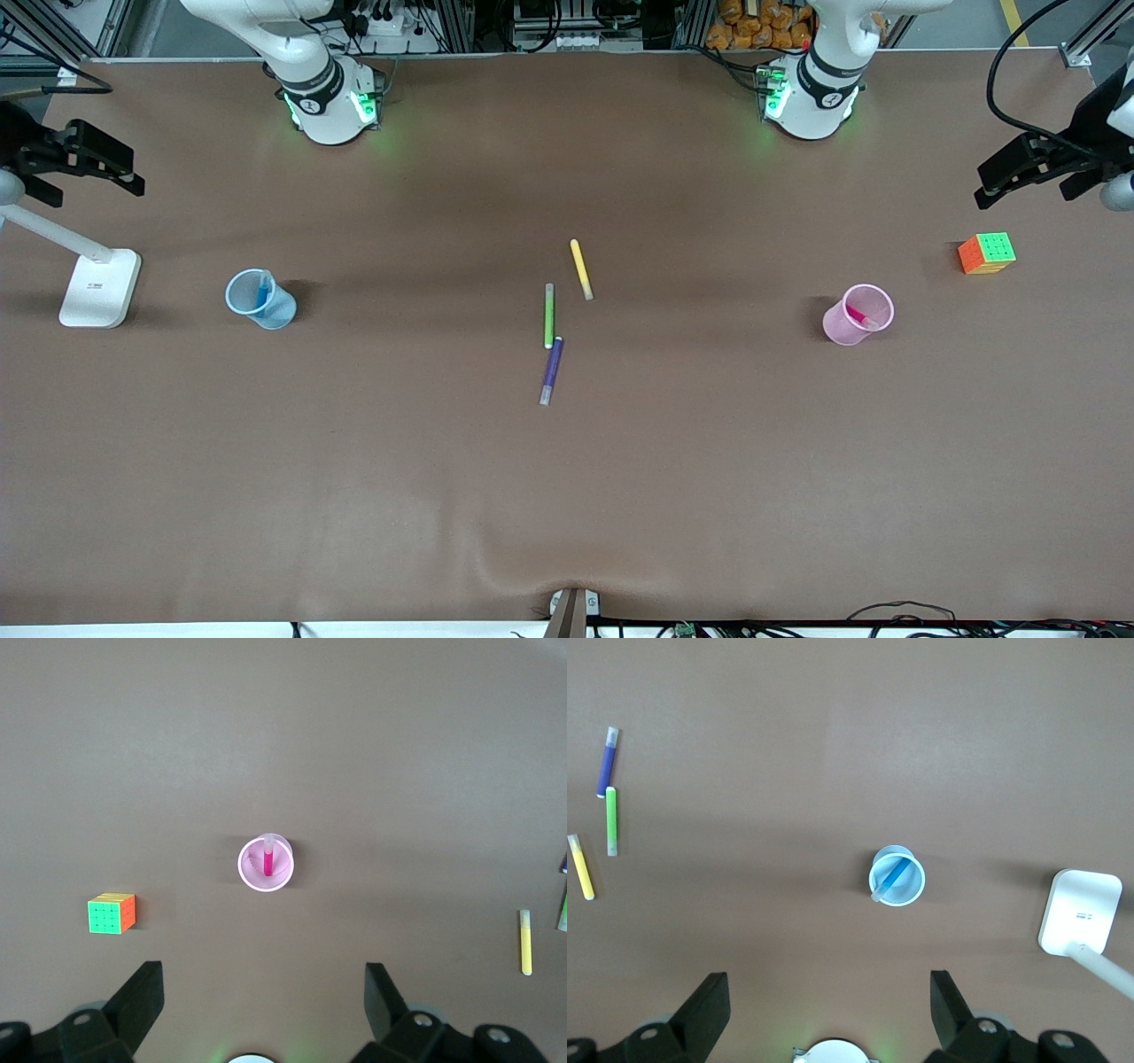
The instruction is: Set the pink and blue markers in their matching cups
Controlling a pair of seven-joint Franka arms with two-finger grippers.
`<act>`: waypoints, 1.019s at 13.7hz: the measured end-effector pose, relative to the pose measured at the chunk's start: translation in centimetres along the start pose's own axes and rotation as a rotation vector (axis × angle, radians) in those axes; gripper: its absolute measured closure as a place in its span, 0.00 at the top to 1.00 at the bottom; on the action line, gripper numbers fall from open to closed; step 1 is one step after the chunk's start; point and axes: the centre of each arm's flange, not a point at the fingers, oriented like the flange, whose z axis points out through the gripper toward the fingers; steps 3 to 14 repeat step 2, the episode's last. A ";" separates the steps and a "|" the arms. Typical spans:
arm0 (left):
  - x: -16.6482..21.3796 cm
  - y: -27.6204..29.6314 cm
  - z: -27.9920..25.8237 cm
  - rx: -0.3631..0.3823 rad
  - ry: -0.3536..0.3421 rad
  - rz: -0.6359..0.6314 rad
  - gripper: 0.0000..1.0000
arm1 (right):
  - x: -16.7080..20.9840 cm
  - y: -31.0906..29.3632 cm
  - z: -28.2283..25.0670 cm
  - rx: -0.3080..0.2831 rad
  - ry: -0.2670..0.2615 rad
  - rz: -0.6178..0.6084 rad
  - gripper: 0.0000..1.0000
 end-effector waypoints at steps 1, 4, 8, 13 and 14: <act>0.0 0.0 0.0 0.000 0.000 0.000 1.00 | 0.0 0.1 0.0 0.000 0.000 -0.006 1.00; 0.0 0.1 0.0 0.000 -0.002 0.001 1.00 | 0.0 0.1 0.0 -0.001 0.000 -0.008 1.00; 0.0 0.1 0.0 0.000 -0.002 0.001 1.00 | 0.0 0.1 0.0 -0.001 0.000 -0.008 1.00; 0.0 0.1 0.0 0.000 -0.002 0.001 1.00 | 0.0 0.1 0.0 -0.001 0.000 -0.008 1.00; 0.0 0.1 0.0 0.000 -0.002 0.001 1.00 | 0.0 0.1 0.0 -0.001 0.000 -0.008 1.00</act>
